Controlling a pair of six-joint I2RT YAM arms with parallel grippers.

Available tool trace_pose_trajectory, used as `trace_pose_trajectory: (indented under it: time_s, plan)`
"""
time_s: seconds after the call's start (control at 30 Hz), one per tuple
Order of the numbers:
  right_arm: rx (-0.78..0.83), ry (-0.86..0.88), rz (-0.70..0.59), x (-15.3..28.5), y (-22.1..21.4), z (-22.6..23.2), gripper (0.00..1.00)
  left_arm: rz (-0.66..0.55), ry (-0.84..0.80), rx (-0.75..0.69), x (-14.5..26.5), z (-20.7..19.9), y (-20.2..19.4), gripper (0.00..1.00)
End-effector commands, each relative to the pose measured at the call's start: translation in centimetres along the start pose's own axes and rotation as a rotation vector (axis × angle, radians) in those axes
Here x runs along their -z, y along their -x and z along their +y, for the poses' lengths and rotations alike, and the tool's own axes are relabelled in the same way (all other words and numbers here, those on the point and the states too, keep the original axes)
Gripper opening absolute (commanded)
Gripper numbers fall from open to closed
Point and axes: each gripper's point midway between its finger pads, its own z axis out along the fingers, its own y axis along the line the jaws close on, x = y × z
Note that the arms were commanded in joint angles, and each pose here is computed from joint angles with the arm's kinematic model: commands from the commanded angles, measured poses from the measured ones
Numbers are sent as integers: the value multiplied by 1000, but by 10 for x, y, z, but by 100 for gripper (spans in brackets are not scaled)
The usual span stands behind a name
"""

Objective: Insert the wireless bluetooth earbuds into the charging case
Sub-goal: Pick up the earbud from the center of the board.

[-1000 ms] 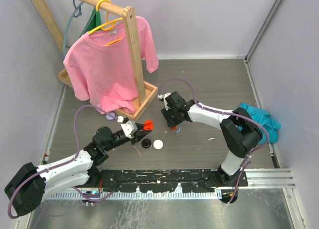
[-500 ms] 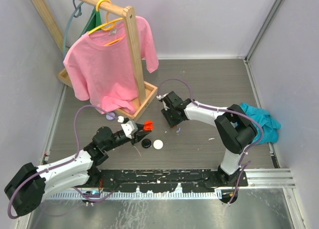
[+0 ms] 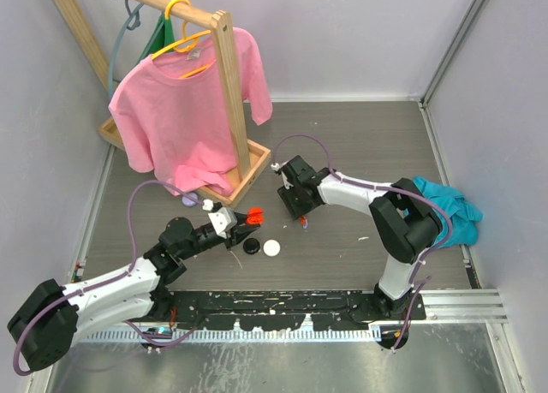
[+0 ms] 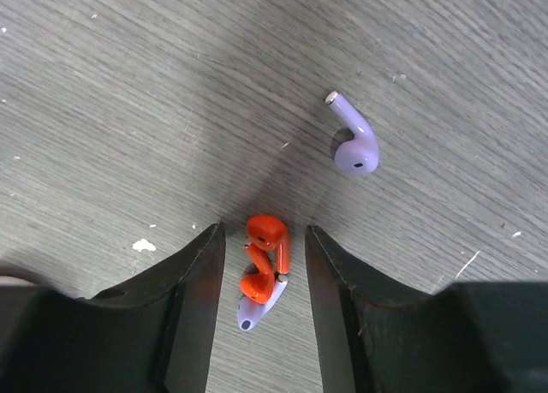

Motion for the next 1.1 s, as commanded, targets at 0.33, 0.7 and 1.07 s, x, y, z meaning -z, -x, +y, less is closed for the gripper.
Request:
trace_pose_trajectory:
  time_s: [0.33,0.7,1.07]
  plan:
    - [11,-7,-63,20,22,-1,41,-63,-12,-31,-5,0,22,0]
    - [20,-2,-19,3,17,1,37,-60,-18,-29,-5,-1,22,0]
    - [17,-38,-16,6,16,-6,21,-63,-10,-30,-5,1,23,0]
